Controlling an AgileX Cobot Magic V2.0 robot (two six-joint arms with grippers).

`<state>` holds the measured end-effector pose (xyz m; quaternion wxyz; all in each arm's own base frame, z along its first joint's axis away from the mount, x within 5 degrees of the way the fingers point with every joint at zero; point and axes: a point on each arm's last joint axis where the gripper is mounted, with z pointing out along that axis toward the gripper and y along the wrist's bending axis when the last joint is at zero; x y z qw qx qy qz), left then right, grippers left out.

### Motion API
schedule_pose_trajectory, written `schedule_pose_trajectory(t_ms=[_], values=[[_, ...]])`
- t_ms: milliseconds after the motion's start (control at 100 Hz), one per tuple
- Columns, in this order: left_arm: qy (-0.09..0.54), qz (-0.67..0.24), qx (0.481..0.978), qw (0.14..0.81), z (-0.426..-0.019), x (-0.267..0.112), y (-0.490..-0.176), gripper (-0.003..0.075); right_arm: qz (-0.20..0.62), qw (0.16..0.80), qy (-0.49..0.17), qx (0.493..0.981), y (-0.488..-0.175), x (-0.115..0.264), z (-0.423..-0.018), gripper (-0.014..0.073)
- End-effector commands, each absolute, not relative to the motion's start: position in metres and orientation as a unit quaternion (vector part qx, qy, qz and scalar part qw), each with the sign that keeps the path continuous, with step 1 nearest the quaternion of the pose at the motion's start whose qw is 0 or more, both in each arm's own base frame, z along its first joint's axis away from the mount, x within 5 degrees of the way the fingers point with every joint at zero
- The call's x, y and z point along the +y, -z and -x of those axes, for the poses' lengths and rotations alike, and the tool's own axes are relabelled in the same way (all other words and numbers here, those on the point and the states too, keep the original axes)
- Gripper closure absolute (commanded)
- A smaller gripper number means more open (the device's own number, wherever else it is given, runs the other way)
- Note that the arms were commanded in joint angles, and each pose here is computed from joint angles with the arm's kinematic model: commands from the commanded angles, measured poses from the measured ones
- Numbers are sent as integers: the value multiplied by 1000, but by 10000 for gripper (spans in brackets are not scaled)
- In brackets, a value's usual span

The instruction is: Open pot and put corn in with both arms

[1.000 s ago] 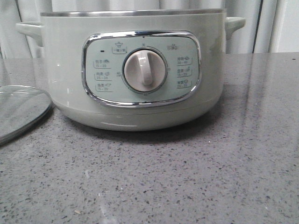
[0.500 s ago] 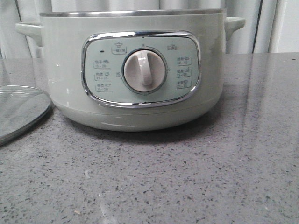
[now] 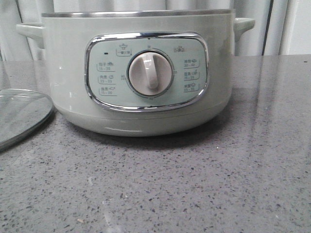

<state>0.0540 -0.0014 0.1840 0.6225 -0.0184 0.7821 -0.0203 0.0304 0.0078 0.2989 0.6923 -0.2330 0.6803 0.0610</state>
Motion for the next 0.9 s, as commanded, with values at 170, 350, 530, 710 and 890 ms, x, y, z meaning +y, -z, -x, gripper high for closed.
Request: schedule_pose_trajectory(t_ms=[170,350,530,710,890], values=[[23,24,761,648,-54,-1,-184,741,232,721,-58,651,-307,9,-31,659],[23,24,761,648,-54,-1,-184,741,200,731,6,653,-288,9,-41,659],[23,24,761,648,-54,-1,-184,741,102,796,37,596,-270,7,-51,659],[23,24,761,648,-54,-1,-184,741,5,839,-6,545,-236,3,-53,659],[23,25,761,648,-54,-1,-184,741,-26,790,6,613,-220,-1,-52,659]])
